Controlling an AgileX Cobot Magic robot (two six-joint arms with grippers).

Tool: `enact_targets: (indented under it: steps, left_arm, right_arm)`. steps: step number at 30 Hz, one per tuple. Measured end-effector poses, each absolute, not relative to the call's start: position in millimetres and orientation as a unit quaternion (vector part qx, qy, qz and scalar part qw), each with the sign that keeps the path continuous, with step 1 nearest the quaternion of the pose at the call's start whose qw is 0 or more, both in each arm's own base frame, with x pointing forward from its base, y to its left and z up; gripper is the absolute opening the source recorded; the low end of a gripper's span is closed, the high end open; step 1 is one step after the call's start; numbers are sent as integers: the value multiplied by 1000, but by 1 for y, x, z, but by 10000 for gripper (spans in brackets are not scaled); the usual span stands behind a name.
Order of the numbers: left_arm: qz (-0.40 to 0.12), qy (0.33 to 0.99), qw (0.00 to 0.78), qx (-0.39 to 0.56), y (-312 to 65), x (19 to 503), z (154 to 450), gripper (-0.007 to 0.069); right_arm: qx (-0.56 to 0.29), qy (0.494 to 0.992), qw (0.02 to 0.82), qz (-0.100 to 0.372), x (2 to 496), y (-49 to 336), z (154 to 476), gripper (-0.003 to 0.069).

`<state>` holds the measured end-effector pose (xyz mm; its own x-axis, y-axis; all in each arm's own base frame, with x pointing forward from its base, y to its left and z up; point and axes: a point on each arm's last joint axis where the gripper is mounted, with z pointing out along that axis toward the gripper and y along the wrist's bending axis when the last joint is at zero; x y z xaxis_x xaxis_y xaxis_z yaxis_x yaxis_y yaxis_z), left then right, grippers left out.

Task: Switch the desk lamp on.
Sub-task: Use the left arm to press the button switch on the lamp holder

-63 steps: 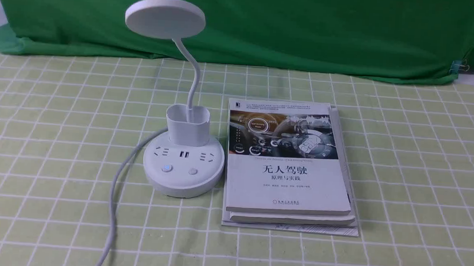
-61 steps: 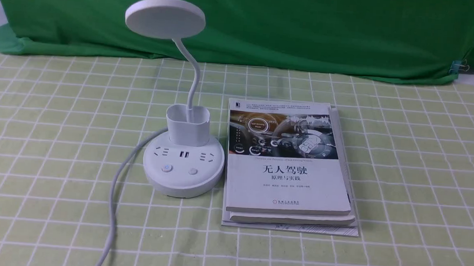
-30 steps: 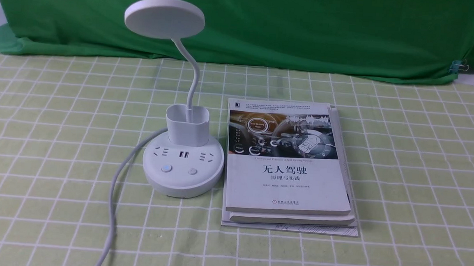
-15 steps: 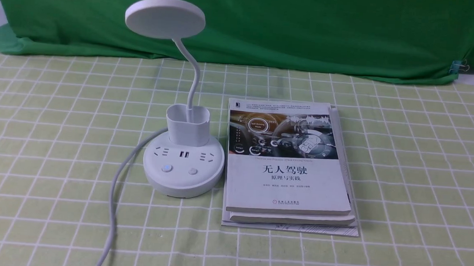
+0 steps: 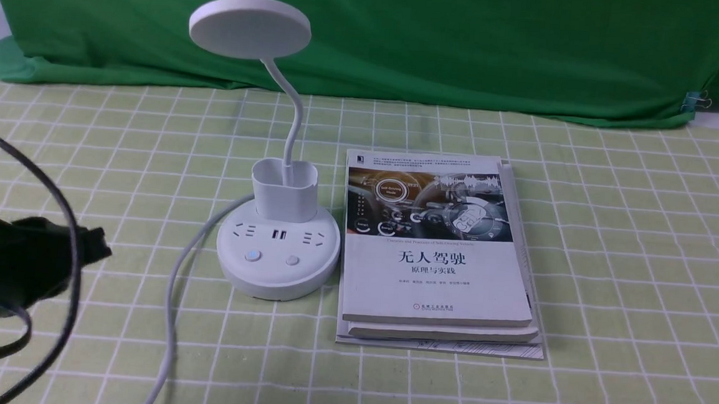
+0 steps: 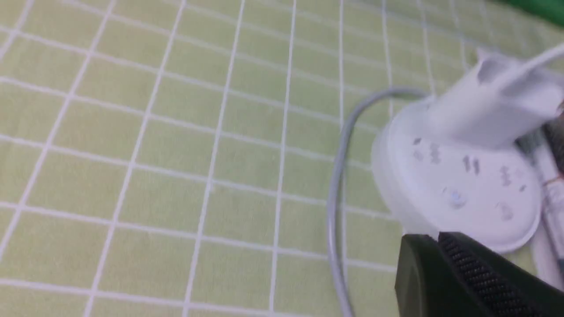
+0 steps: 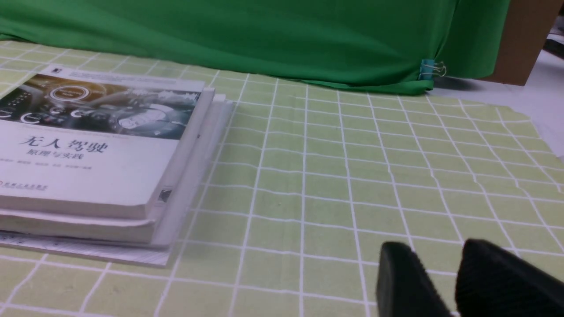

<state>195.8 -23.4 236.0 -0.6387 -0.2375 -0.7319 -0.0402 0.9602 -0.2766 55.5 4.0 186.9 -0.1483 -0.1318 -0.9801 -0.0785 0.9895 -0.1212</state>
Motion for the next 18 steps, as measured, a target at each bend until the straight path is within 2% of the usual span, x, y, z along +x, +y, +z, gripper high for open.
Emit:
enact_targets:
  steps: [6,12,18]
  left_arm:
    - [-122,940,318,-2,-37,236,233,19]
    - [-129,946,286,88,-81,269,230,19]
    - [-85,955,244,146,-135,302,206,19]
  right_arm:
    - [-69,757,649,-21,56,4,187,244]
    - [-69,757,649,-21,56,4,187,244]
    - [-69,757,649,-21,56,4,187,244]
